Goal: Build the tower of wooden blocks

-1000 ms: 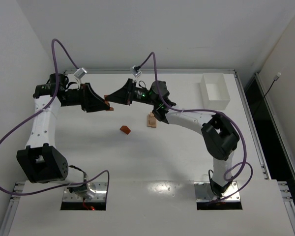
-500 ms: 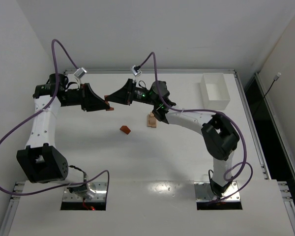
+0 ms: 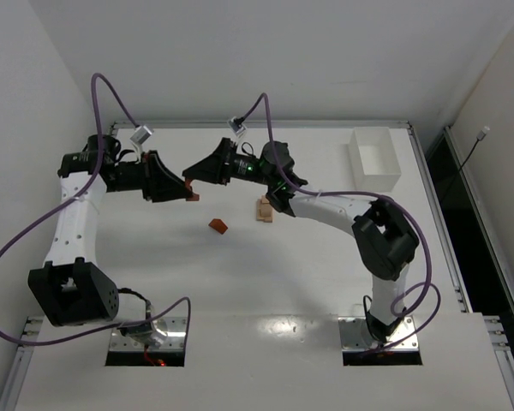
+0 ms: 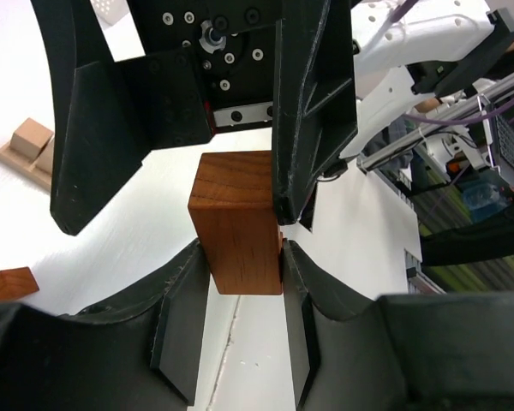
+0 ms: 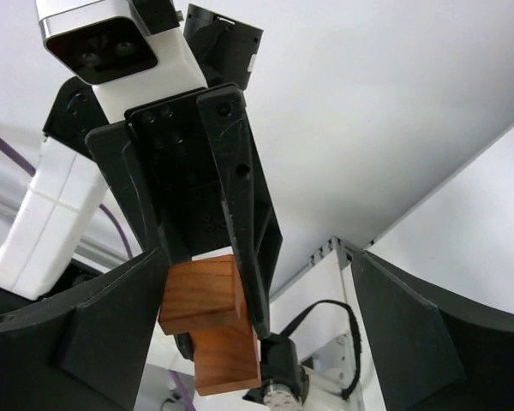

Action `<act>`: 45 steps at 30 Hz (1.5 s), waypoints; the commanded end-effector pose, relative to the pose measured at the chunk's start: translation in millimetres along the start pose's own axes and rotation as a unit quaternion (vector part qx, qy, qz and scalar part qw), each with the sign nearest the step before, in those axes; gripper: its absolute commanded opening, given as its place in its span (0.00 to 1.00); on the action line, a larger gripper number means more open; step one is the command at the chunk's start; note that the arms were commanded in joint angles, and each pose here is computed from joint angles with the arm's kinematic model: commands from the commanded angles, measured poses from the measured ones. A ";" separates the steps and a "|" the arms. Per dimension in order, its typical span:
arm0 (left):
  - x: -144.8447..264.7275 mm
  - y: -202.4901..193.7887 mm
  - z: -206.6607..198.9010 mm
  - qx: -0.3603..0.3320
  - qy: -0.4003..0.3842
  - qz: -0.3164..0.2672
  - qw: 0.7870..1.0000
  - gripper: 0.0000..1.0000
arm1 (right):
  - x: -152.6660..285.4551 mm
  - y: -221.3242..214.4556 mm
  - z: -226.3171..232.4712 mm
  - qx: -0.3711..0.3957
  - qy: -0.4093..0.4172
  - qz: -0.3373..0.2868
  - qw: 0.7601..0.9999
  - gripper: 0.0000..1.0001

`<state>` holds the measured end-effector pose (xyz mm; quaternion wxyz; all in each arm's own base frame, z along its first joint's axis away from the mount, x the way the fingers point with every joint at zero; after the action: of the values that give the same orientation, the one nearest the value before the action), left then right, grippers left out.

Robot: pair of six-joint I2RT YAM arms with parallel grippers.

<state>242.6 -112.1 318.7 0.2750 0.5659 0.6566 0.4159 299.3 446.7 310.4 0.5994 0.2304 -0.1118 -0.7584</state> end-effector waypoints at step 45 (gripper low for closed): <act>-130.4 0.7 123.6 0.126 0.470 0.082 0.870 0.00 | 273.0 46.6 6.2 0.353 -0.534 0.079 0.764 0.53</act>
<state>374.6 -197.0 236.0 -0.1711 0.3765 0.6963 0.5866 294.6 170.4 260.6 0.3705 -0.0336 -0.7048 -0.6041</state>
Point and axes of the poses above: each gripper's point midway between its finger pads, its own x axis back along the fingers, its own z axis along the line the jaws close on, y = z × x, the point moved 2 cm from there along x, back along the fingers, and after that the axes turned 8 degrees about -x, right-handed, at the moved point
